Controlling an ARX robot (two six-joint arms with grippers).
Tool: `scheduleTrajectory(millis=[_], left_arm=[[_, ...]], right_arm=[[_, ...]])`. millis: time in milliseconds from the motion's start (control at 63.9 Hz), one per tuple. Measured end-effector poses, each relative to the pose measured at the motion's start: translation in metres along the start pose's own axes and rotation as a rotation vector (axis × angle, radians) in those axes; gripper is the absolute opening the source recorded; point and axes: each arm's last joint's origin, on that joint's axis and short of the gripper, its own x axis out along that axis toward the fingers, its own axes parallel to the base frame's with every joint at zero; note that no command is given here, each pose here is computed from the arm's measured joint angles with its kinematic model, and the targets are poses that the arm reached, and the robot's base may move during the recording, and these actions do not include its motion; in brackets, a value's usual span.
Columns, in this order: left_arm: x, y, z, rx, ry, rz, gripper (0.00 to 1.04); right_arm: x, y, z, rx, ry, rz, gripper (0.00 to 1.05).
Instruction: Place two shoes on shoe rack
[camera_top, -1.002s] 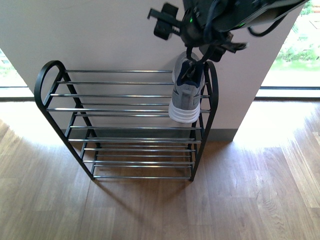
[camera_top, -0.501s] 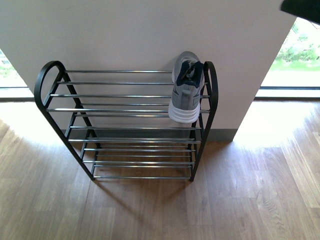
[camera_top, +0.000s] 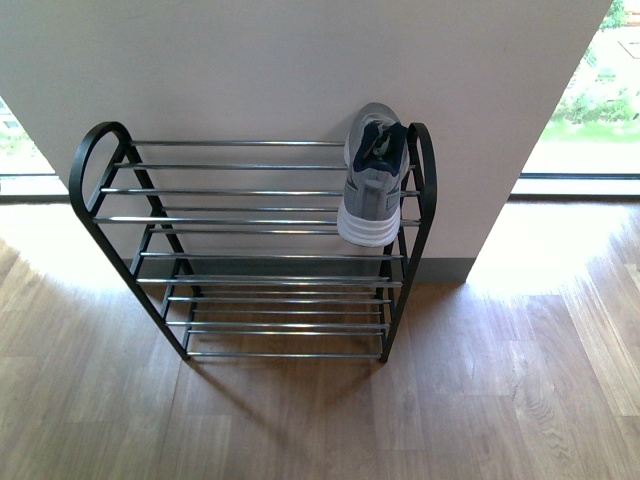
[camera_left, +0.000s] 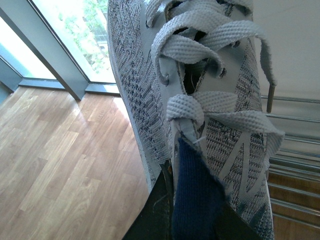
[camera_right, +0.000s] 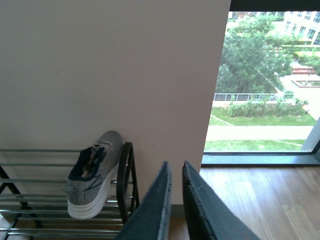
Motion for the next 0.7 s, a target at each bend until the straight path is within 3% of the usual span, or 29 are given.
scheduleTrajectory(millis=[125,188,391,501,705], left_arm=[[0.006,-0.002,0.000,-0.051,0.076,0.071,0.02],[0.028,-0.009,0.005,-0.152,0.131,0.042,0.02],[0.114,-0.056,0.014,-0.174,0.265,-0.196,0.02],[0.167,-0.104,-0.005,-0.044,0.396,-0.418,0.02],[0.211,-0.147,-0.025,0.051,0.473,-0.544,0.02]], right_arm=[[-0.010,-0.008,-0.007,-0.004,0.001,-0.010,0.01],[-0.015,-0.011,-0.010,-0.004,0.000,-0.007,0.01],[-0.027,-0.024,-0.017,-0.005,-0.001,0.007,0.01],[-0.034,-0.027,-0.022,-0.004,-0.001,-0.009,0.01],[-0.039,-0.027,-0.022,-0.005,-0.025,-0.009,0.01]])
